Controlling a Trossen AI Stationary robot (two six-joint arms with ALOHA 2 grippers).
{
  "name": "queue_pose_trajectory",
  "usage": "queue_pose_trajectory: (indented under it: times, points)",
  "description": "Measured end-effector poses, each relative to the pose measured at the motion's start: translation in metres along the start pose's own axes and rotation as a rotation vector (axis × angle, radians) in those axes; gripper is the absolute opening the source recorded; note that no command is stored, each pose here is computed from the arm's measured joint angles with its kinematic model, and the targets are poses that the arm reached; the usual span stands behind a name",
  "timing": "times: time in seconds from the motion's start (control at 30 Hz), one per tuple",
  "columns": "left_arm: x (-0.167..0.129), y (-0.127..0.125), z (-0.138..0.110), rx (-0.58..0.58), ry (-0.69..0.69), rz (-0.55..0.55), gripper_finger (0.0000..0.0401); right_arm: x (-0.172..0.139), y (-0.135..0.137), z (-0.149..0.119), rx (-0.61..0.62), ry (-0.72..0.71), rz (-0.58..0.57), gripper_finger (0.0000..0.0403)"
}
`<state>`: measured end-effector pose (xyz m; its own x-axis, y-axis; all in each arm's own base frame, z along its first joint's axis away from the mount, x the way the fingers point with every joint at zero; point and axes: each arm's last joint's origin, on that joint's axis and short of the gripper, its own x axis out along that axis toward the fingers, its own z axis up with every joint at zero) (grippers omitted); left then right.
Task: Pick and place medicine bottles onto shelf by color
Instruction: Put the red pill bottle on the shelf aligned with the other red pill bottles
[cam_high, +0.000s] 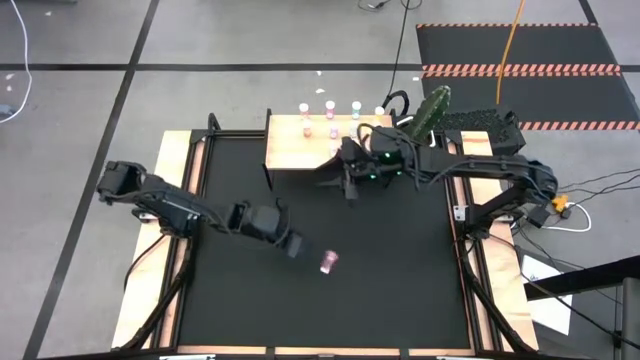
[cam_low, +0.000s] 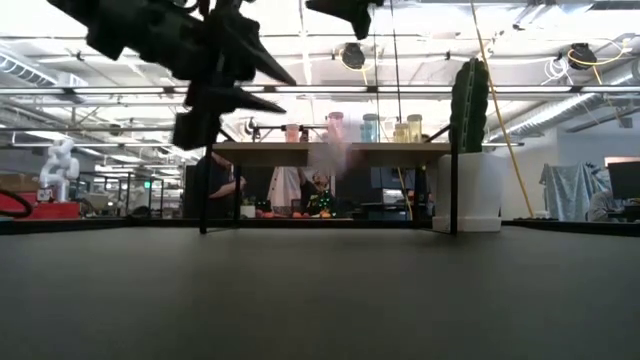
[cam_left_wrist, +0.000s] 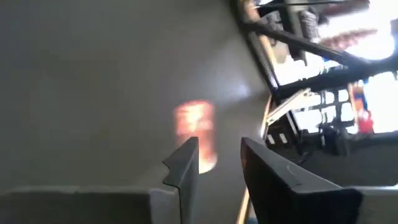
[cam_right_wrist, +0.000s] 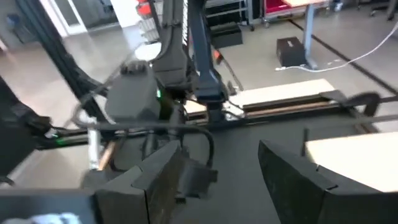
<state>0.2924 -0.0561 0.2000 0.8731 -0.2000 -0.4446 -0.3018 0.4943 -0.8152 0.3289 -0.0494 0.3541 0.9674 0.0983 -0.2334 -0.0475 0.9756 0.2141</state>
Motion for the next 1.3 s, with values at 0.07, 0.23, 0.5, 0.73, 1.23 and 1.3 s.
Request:
queue_pose_trajectory:
  times: [0.07, 0.23, 0.5, 0.73, 1.23, 1.3]
  points:
    - [-0.007, -0.002, 0.013, 0.108, -0.033, -0.029, 0.0114, 0.002, -0.004, 0.004, -0.021, 0.02, -0.017, 0.0212]
    - [-0.032, -0.004, 0.037, 0.307, -0.072, -0.049, 0.0099, -0.003, -0.016, 0.01, 0.027, 0.046, -0.061, 0.0212]
    - [-0.062, -0.002, 0.054, 0.57, -0.102, -0.002, 0.0123, -0.036, -0.011, -0.03, 0.189, 0.451, -0.204, 0.0212]
    - [-0.07, 0.011, 0.071, 0.693, -0.083, 0.003, 0.0178, -0.025, 0.019, -0.072, 0.403, 0.516, -0.345, 0.0212]
    - [-0.074, 0.017, 0.08, 0.856, -0.058, -0.044, 0.0182, 0.032, 0.096, -0.145, 0.894, 0.757, -0.389, 0.0212]
    - [-0.074, 0.017, 0.08, 0.836, -0.056, -0.044, 0.0178, 0.04, 0.103, -0.151, 0.921, 0.758, -0.363, 0.0212]
